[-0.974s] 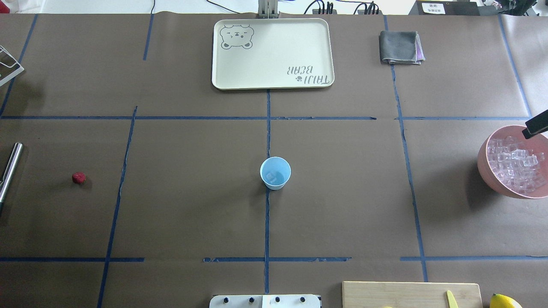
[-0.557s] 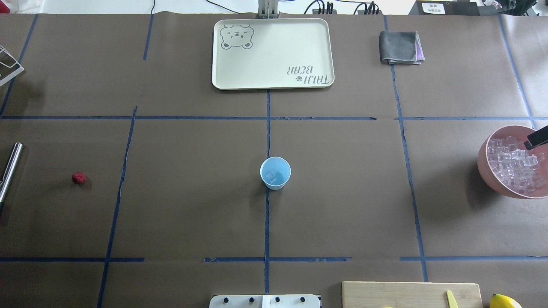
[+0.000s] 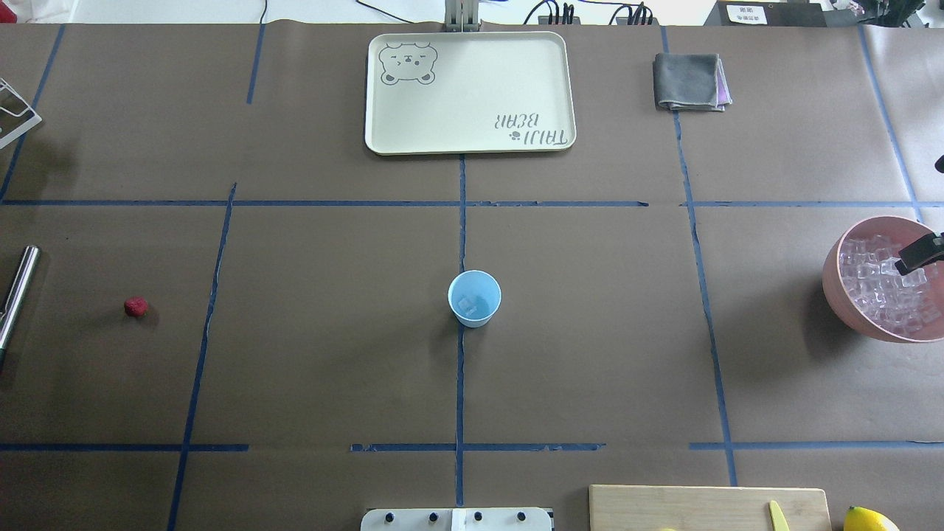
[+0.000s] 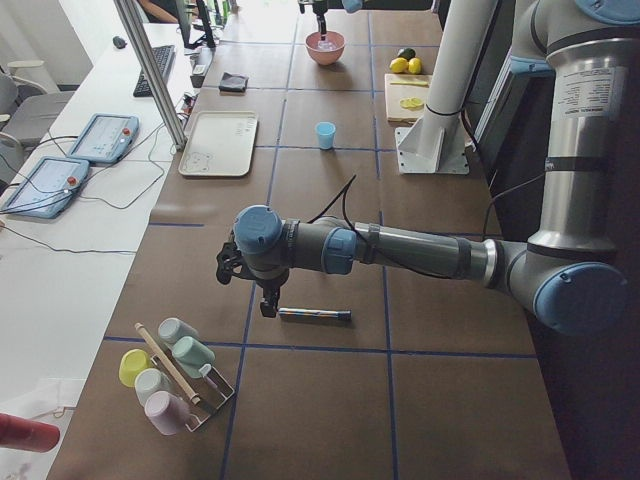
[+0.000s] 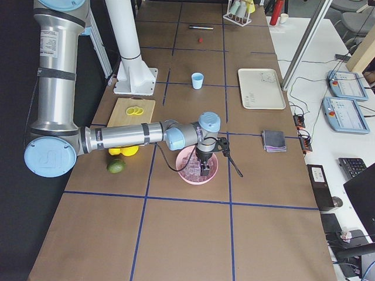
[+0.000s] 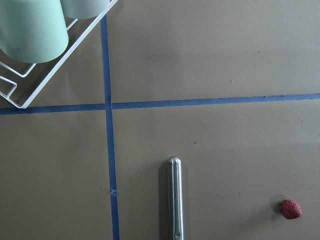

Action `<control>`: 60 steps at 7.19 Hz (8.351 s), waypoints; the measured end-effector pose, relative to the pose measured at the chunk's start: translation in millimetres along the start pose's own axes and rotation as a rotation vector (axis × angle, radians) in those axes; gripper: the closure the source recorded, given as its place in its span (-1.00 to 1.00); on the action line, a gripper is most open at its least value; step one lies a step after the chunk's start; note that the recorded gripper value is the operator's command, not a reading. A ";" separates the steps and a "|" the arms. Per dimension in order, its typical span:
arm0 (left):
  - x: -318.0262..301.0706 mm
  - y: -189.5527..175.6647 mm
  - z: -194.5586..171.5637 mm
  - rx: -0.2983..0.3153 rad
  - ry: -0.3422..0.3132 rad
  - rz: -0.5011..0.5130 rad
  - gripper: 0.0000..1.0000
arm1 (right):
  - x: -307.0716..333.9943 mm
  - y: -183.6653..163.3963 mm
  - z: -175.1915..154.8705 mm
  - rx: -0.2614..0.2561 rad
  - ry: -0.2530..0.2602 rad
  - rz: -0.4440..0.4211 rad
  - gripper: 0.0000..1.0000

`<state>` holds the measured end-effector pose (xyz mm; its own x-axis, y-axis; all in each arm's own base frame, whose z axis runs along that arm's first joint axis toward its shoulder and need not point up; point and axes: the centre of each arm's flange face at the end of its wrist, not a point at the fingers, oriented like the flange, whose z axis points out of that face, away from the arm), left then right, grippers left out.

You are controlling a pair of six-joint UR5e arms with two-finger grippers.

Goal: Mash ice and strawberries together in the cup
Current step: 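Lower the right gripper into the bowl and grasp another ice cube, then carry the ice cube with the right gripper over the light-blue cup, then open the right gripper to drop the ice cube into the cup, then move the right gripper back to the pink bowl of ice, then lower the right gripper into the bowl and grasp a third ice cube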

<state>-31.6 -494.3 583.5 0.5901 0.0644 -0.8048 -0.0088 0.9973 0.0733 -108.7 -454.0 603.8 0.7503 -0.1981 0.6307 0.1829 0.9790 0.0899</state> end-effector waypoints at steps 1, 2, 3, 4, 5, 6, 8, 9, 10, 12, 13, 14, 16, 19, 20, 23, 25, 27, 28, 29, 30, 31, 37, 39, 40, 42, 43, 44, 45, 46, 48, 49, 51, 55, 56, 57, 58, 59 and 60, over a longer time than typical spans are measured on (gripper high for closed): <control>0.1 -0.1 0.0 0.000 0.001 0.000 -1.00 | -0.9 2.2 3.3 -0.010 0.000 -0.001 -0.63; 0.6 -0.7 -0.3 0.001 0.001 0.001 -1.00 | -3.2 3.4 7.5 -0.020 0.001 -0.004 -0.63; 1.3 -1.6 -0.9 0.002 0.000 0.002 -1.00 | -5.7 4.1 11.5 -0.029 0.005 -0.009 -0.55; 1.9 -2.9 -1.3 0.003 0.000 0.003 -1.00 | -7.0 4.9 15.3 -0.036 0.010 -0.013 -0.41; 2.2 -3.7 -1.5 0.003 0.000 0.003 -1.00 | -7.1 5.4 18.1 -0.041 0.013 -0.014 -0.33; 2.7 -4.5 -1.8 0.003 0.000 0.004 -1.00 | -6.4 5.6 20.0 -0.045 0.015 -0.013 -0.32; 3.7 -5.9 -2.2 0.004 0.000 0.006 -1.00 | -5.9 3.3 24.4 -0.051 0.017 -0.012 -0.27; 3.9 -6.0 -2.2 0.004 0.000 0.006 -1.00 | -6.3 2.1 25.8 -0.053 0.017 -0.013 0.06; 3.6 -6.1 -1.9 0.003 0.000 0.005 -1.00 | -6.6 1.6 26.1 -0.053 0.017 -0.013 0.77; 2.9 -6.1 -1.3 0.002 0.001 0.004 -1.00 | -7.7 1.5 23.7 -0.048 0.015 -0.016 1.00; 3.3 -6.4 -1.5 0.003 0.001 -0.001 -1.00 | -7.4 2.4 22.9 -0.045 0.016 -0.017 1.00; 4.9 -6.9 -2.4 0.007 0.001 -0.018 -1.00 | -6.6 4.4 21.1 -0.042 0.016 -0.018 1.00; 9.0 -9.5 -5.4 0.016 0.001 -0.049 -1.00 | -4.2 27.0 3.0 -0.026 0.015 -0.015 1.00; 10.7 -11.6 -6.5 0.019 0.001 -0.053 -1.00 | -42.6 44.3 -77.7 -0.010 0.017 0.021 1.00; 11.0 -11.7 -5.5 0.017 0.000 -0.053 -1.00 | -64.9 29.3 -104.7 0.004 0.007 0.032 1.00; 11.7 -11.9 -2.1 0.010 0.000 -0.054 -1.00 | -209.5 -50.9 -162.7 0.009 -0.085 0.090 1.00; 10.7 -11.9 -0.3 0.006 0.000 -0.056 -1.00 | -356.6 -78.7 -163.9 -0.032 -0.125 0.166 1.00; 10.4 -12.6 1.3 0.002 -0.001 -0.057 -1.00 | -504.3 -89.5 -138.1 -0.031 -0.106 0.236 0.99; 9.9 -12.8 1.9 0.001 -0.001 -0.058 -1.00 | -559.0 -98.2 -122.0 -0.024 -0.099 0.258 0.99; 9.2 -12.9 2.5 0.000 -0.002 -0.059 -1.00 | -592.1 -102.3 -109.2 -0.022 -0.086 0.267 0.98; 8.9 -13.0 3.0 -0.001 -0.002 -0.059 -1.00 | -608.7 -102.0 -99.7 -0.021 -0.073 0.266 0.97; 8.8 -13.0 3.3 -0.001 -0.002 -0.059 -1.00 | -619.7 -101.3 -93.2 -0.022 -0.064 0.262 0.95; 7.7 -13.4 4.3 -0.003 -0.002 -0.061 -1.00 | -644.8 -116.0 -58.8 -0.025 -0.053 0.247 0.40; 7.8 -13.6 4.8 -0.005 -0.002 -0.060 -1.00 | -645.5 -116.7 -57.8 -0.025 -0.056 0.246 -0.33; 7.9 -13.6 4.9 -0.005 -0.002 -0.060 -1.00 | -645.5 -116.7 -57.9 -0.024 -0.056 0.245 -0.48; 9.3 -15.1 4.1 -0.004 -0.002 -0.057 -1.00 | -644.9 -116.4 -58.4 -0.023 -0.057 0.245 -0.57; 10.8 -16.7 3.1 -0.002 -0.002 -0.056 -1.00 | -644.0 -116.3 -58.5 -0.022 -0.057 0.245 -0.71; 11.7 -17.6 2.5 -0.002 -0.002 -0.056 -1.00 | -643.8 -116.2 -60.3 -0.020 -0.060 0.245 -0.97; 12.6 -18.8 1.9 -0.001 -0.002 -0.055 -1.00 | -640.7 -117.5 -69.0 -0.011 -0.070 0.246 -0.98; 14.1 -20.5 1.2 0.000 -0.002 -0.054 -1.00 | -628.6 -120.8 -91.0 0.011 -0.087 0.257 -0.98; 16.6 -21.9 0.6 0.001 -0.001 -0.052 -1.00 | -555.6 -121.4 -145.1 0.085 -0.114 0.301 -0.98; 17.7 -22.3 0.1 0.002 -0.001 -0.050 -1.00 | -499.2 -111.5 -163.6 0.129 -0.122 0.306 -0.98; 20.5 -24.1 -1.3 0.004 0.000 -0.045 -1.00 | -377.5 -87.1 -183.3 0.184 -0.092 0.241 -0.99; 25.0 -25.6 -3.9 0.010 0.001 -0.043 -1.00 | -179.4 -54.6 -154.6 0.167 -0.015 0.072 -0.99; 25.4 -25.6 -4.2 0.010 0.001 -0.043 -1.00 | -147.3 -47.4 -138.5 0.137 -0.008 0.051 -0.99; 25.5 -25.6 -4.2 0.010 0.001 -0.043 -1.00 | -122.1 -45.3 -115.5 0.102 0.005 0.036 -0.99; 25.7 -25.5 -4.3 0.010 0.001 -0.043 -1.00 | -98.8 -49.0 -87.3 0.080 0.012 0.029 -0.99; 26.2 -25.4 -4.7 0.011 0.002 -0.043 -1.00 | -78.7 -50.2 -61.8 0.066 0.016 0.031 -0.99; 26.6 -25.5 -4.9 0.012 0.002 -0.042 -1.00 | -61.5 -44.0 -42.4 0.052 0.020 0.032 -0.99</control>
<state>-19.6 -517.8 557.3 0.5882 0.0227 -0.8084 0.0253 0.9986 0.0464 -136.0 -486.9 528.3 0.7676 -0.1671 0.6187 0.1259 0.9859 0.1101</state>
